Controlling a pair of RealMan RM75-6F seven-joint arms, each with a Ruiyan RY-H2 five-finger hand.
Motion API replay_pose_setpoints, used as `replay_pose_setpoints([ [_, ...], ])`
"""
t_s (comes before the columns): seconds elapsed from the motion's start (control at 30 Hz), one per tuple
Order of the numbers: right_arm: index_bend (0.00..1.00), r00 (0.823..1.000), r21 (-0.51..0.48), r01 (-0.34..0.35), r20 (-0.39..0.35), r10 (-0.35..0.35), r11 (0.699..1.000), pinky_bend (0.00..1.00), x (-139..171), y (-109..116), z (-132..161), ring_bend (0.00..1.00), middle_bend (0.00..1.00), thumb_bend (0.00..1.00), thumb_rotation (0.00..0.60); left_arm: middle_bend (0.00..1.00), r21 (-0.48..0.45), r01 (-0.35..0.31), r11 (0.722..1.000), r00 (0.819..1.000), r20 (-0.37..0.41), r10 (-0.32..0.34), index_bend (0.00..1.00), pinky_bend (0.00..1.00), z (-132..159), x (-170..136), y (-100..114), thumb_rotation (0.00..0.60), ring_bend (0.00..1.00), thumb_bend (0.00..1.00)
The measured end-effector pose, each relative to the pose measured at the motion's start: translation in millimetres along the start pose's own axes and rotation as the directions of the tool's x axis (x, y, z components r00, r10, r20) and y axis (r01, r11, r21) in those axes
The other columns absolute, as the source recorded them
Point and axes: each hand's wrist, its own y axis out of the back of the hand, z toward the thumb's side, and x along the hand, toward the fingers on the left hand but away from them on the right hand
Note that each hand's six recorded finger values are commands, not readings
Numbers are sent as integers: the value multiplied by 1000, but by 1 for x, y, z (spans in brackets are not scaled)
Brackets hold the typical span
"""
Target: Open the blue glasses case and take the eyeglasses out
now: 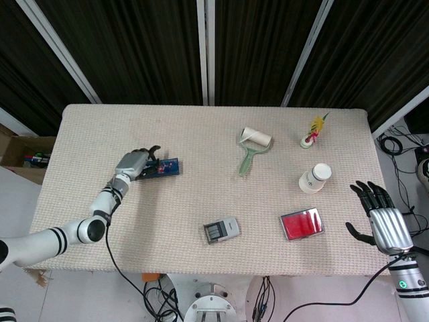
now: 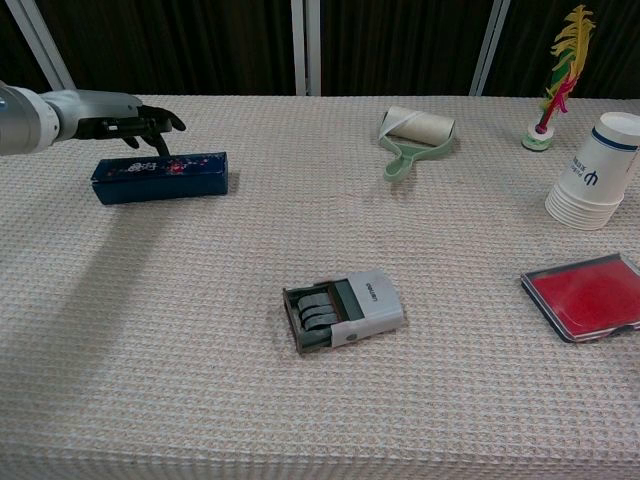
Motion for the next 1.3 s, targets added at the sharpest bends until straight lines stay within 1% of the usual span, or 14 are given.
replay_pose_setpoints([
  [0.2,122,1000,-3,5,-1,-5,1000,107,3,1,-1,0,102,202,600,287,-1,-2,1000,1000,28,2,67,148,17,-19,-7,0,120,511],
  [0.23,122,1000,-3,6,0,-6,1000,107,3,1,-2,0,102,202,600,276,3,-4,1000,999,33,4,68,151,20,-23,-8,15,120,502],
  [0.27,122,1000,-4,6,1,-6,1000,107,4,1,-2,0,102,202,600,253,10,-9,1000,999,41,9,68,156,23,-26,-9,64,120,473],
  [0.37,122,1000,-7,7,0,-7,1000,107,5,1,-3,0,102,202,600,208,47,-42,998,998,59,39,72,159,26,-32,-6,244,119,416],
  [0.4,122,1000,-7,7,0,-7,1000,107,5,1,-3,0,102,202,600,201,66,-54,996,997,65,50,72,157,25,-34,-4,283,119,414],
  [0.47,122,1000,-9,8,0,-8,1000,107,6,1,-3,0,102,202,600,170,120,-79,990,994,82,70,72,148,24,-36,-2,403,110,405],
  [0.53,122,1000,-11,9,0,-9,1000,107,6,1,-4,0,102,202,600,143,171,-99,980,992,100,82,72,142,22,-39,0,490,100,389],
  [0.57,122,1000,-12,9,0,-9,1000,107,6,0,-4,0,102,202,600,130,205,-109,973,990,112,87,72,139,21,-41,0,543,95,375],
  [0.63,122,1000,-14,7,-2,-7,1000,107,6,-1,-3,0,102,202,600,118,256,-119,959,987,134,87,72,136,19,-45,-1,595,91,363],
  [0.8,122,1000,-12,4,-10,-4,1000,107,4,-2,0,0,102,202,600,118,325,-114,939,984,166,62,73,135,15,-47,-9,600,90,362],
  [0.87,123,1000,-12,6,-11,-6,1000,107,4,-1,0,0,102,201,600,118,345,-99,933,985,164,44,74,135,14,-45,-12,600,90,362],
  [1.0,122,1000,-11,11,-3,-11,1000,107,6,0,-1,0,102,202,600,122,389,-88,917,988,151,31,92,135,10,-38,-14,600,90,363],
  [1.1,122,1000,-14,10,3,-10,1000,107,7,0,-3,0,102,202,600,149,390,-68,919,991,135,15,120,135,9,-34,-16,600,90,375],
  [1.3,122,1000,-16,5,3,-4,1000,107,8,-2,-3,0,102,202,600,167,380,-46,924,992,126,-2,158,135,10,-29,-17,600,91,397],
])
